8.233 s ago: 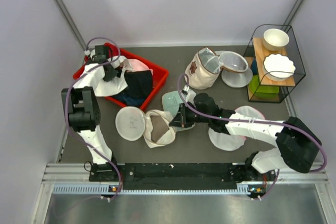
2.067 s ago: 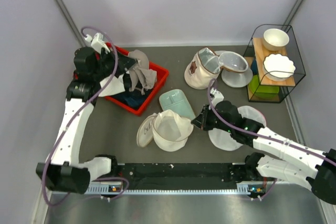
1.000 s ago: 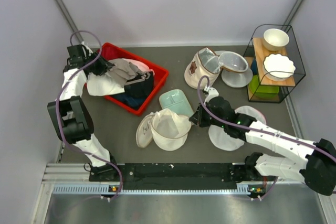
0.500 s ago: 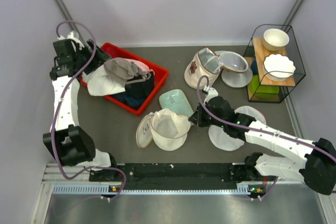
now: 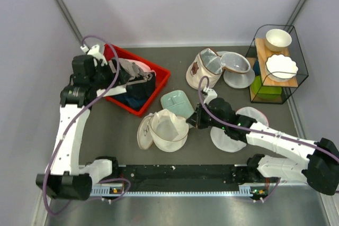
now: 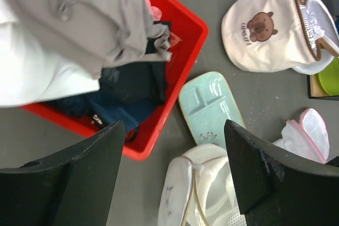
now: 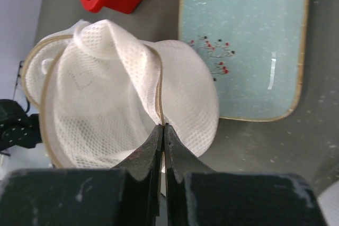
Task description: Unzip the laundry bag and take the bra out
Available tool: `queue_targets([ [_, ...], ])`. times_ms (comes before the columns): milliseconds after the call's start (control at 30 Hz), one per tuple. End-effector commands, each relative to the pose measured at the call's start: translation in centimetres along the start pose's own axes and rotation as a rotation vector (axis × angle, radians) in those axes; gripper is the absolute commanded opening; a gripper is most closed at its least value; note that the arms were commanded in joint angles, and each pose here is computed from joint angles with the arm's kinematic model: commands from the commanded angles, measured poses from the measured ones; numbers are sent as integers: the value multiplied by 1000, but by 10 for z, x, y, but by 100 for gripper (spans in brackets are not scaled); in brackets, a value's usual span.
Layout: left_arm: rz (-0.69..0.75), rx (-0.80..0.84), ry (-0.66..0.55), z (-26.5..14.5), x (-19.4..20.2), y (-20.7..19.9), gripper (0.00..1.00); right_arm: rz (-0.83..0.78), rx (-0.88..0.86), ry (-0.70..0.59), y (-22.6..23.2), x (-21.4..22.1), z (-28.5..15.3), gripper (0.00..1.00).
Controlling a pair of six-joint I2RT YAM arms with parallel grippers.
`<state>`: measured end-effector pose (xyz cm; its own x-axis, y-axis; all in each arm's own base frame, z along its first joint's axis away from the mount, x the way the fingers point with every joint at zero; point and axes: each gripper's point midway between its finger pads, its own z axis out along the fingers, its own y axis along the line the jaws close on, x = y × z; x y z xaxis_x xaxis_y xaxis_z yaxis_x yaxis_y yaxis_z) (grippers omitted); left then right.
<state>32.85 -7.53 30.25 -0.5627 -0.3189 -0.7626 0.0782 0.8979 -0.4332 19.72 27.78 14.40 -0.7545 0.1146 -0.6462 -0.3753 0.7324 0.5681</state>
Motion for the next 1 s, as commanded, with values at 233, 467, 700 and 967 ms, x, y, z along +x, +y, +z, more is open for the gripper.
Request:
queue_targets([
  [233, 17, -99, -93, -77, 33, 15, 81, -16, -334, 73, 122, 7, 28, 12],
  [467, -15, -17, -60, -80, 59, 6, 82, -112, -255, 98, 120, -3, 23, 81],
  [700, -24, -45, -68, -82, 62, 11, 82, -108, -168, 2, 97, -17, 4, 85],
  [967, -33, -4, -1, -74, 81, 10, 83, -149, 58, -38, 40, -16, -22, 98],
])
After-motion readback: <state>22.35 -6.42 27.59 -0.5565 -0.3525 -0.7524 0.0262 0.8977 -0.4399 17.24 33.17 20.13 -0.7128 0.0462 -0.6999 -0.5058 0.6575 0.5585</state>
